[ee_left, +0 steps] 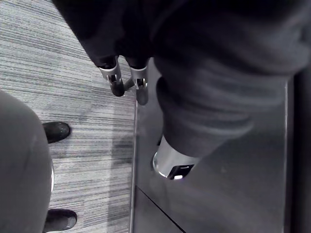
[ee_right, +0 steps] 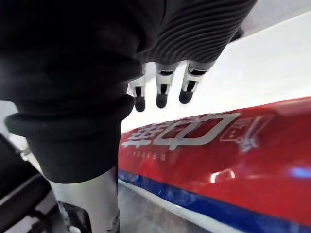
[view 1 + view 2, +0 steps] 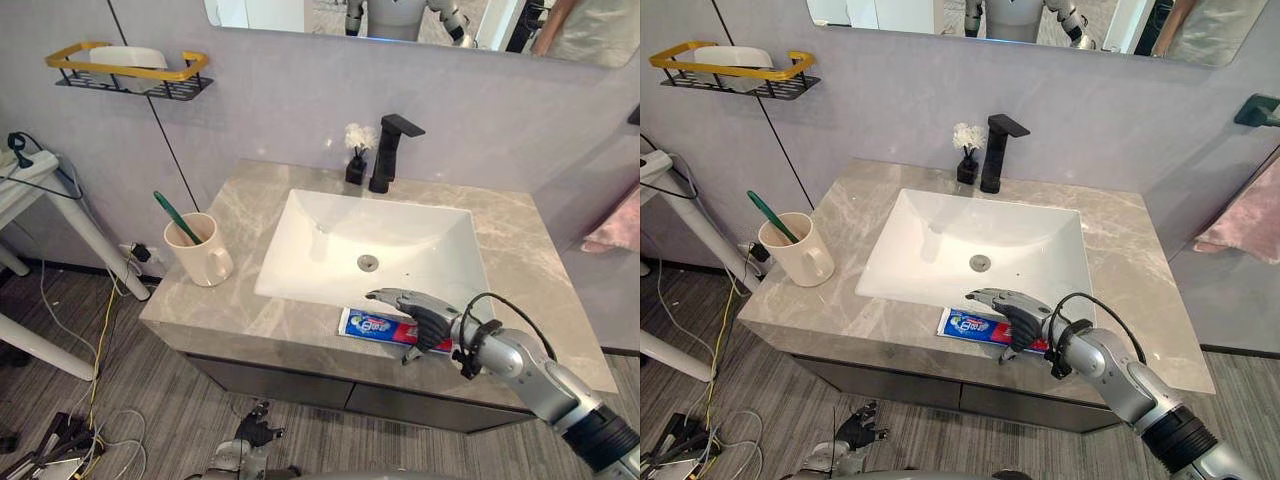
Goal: Organize washtable
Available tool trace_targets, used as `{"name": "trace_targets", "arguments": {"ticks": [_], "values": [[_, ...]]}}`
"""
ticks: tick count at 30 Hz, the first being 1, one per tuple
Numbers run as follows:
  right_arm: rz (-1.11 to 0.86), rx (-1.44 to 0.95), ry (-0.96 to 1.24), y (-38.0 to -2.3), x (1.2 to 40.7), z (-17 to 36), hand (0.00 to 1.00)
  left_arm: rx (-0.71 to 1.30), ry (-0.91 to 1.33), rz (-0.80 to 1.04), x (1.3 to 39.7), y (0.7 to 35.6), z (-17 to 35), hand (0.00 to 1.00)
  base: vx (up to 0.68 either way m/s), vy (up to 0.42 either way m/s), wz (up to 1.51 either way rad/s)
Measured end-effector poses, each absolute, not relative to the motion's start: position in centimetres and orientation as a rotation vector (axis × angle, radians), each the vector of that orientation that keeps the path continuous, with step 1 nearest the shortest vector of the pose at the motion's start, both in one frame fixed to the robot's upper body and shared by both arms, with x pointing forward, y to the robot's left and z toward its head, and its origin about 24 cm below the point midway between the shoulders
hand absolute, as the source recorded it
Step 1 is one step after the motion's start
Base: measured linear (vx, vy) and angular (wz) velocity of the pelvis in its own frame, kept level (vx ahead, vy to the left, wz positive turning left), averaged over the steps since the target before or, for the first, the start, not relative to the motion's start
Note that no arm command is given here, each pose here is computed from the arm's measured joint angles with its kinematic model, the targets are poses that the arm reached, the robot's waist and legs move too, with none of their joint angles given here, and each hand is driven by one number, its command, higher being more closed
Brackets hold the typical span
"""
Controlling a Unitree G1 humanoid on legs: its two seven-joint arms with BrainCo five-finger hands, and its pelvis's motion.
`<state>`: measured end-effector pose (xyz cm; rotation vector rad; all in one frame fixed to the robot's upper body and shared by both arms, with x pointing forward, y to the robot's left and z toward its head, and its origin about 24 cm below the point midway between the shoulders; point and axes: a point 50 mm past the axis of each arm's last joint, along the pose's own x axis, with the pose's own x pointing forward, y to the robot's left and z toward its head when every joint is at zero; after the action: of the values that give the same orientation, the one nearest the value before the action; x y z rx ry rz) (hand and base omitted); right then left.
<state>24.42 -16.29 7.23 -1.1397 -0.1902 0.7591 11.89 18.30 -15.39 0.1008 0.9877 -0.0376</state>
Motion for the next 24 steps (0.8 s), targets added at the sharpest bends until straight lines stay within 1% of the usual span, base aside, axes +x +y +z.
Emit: {"name": "trace_targets", "arguments": {"ticks": [7, 13, 24], "values": [[0.543, -1.132, -0.211, -18.7, 25.9, 9.0, 0.0, 0.097, 0.99, -0.038, 11.9, 18.2, -15.4, 0.0, 0.0, 0.0, 0.0], [0.533, -1.115, -0.217, -18.5, 26.0, 9.0, 0.0, 0.095, 0.989, -0.037, 11.9, 18.2, -15.4, 0.0, 0.0, 0.0, 0.0], [0.56, -1.13, -0.141, -18.7, 25.9, 7.5, 0.0, 0.092, 0.99, -0.039, 11.9, 18.1, -15.4, 0.0, 0.0, 0.0, 0.0]]}}
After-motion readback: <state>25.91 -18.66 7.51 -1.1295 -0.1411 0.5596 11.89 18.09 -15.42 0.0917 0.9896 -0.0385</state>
